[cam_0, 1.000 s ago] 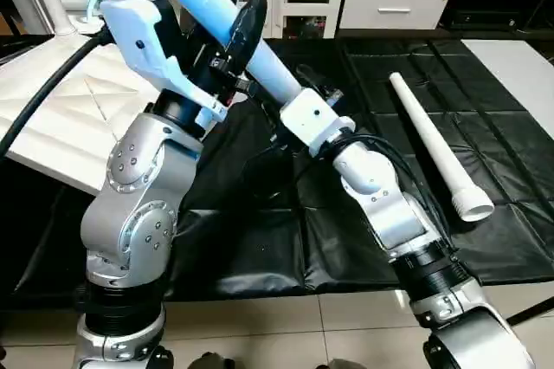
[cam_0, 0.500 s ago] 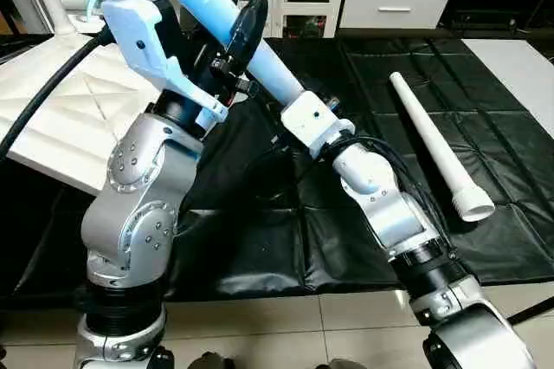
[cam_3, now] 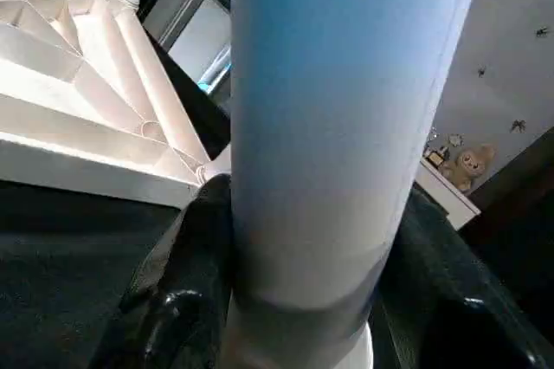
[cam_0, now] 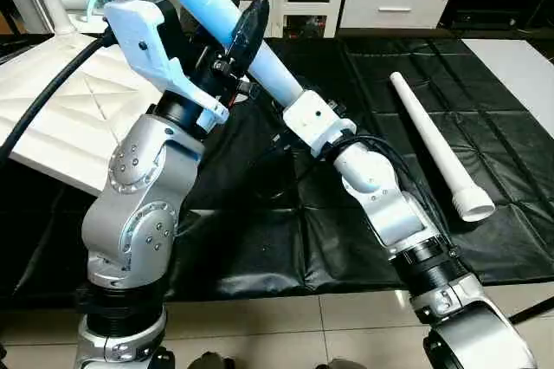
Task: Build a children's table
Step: Pick table leg
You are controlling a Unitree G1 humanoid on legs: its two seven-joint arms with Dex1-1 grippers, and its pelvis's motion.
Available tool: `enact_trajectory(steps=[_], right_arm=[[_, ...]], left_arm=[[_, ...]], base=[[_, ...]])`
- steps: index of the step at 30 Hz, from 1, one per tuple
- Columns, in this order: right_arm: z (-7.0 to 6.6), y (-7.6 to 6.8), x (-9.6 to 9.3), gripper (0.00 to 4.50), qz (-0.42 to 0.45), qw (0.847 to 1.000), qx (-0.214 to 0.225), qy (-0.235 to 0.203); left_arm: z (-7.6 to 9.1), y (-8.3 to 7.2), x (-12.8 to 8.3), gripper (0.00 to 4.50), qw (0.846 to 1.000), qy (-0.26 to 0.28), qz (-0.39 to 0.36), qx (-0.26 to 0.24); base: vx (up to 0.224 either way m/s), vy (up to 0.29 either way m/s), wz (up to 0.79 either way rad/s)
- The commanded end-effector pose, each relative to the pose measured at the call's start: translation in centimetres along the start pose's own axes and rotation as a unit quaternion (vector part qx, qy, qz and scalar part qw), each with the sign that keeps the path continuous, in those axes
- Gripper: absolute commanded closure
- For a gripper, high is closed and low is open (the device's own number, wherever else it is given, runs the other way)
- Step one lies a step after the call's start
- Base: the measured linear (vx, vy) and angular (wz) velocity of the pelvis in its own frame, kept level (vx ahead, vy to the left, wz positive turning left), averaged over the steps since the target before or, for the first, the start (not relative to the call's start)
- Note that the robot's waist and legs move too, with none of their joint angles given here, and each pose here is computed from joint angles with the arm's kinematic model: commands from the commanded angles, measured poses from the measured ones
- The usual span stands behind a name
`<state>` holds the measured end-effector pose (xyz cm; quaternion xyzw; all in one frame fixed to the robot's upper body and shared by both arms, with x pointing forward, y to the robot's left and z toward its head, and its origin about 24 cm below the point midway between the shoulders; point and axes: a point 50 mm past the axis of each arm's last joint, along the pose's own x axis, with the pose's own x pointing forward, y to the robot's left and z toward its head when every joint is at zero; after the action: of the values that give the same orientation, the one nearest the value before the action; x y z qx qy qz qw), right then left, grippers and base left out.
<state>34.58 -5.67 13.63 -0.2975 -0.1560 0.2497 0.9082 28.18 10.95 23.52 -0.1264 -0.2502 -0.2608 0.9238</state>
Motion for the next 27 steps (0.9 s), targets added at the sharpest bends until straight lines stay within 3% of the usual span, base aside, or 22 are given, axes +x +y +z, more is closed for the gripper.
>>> enact_trajectory(steps=[1,10,11,13,14,18,21,24,27], right_arm=[[0.1,-0.5,0.2,2.61,-0.004,1.0,0.0,-0.002],[-0.2,-0.4,0.1,2.62,0.005,1.0,0.004,-0.001],[-0.2,-0.4,0.1,2.62,0.005,1.0,0.004,-0.001],[-0.5,-0.5,0.0,2.62,0.005,1.0,0.015,0.004],[-1.1,-0.7,-0.3,2.62,-0.001,0.999,0.047,0.017],[-2.9,-2.5,-1.0,2.62,-0.036,0.992,0.107,0.051],[-3.4,-3.0,-1.2,2.62,-0.047,0.99,0.122,0.059],[-4.9,-5.3,-2.1,2.62,-0.077,0.982,0.151,0.082],[-5.4,-8.6,-4.1,2.62,-0.102,0.958,0.26,0.065]], left_arm=[[0.6,-1.1,0.0,2.83,0.999,-0.014,-0.031,-0.008],[0.5,-1.0,-0.3,2.83,1.0,-0.005,-0.024,-0.006],[0.5,-1.0,-0.3,2.27,1.0,-0.005,-0.024,-0.006],[0.3,-0.8,-0.4,2.13,1.0,0.001,-0.02,-0.016],[0.2,-0.4,-0.6,2.07,1.0,0.009,-0.011,-0.014],[0.1,0.2,-1.2,1.69,1.0,0.019,-0.002,-0.015],[0.1,0.4,-1.3,1.42,1.0,0.021,0.0,-0.016],[0.2,0.9,-1.9,1.21,0.999,0.031,0.013,-0.006],[-0.9,4.0,-4.1,0.97,0.987,0.119,0.098,0.055]], base=[[0.0,0.0,0.0],[0.0,0.0,0.0],[0.0,0.0,0.0],[0.0,0.0,0.0],[0.0,0.0,0.0],[0.0,0.0,0.0],[0.0,0.0,0.0],[0.0,0.0,0.0],[0.0,0.0,0.0]])
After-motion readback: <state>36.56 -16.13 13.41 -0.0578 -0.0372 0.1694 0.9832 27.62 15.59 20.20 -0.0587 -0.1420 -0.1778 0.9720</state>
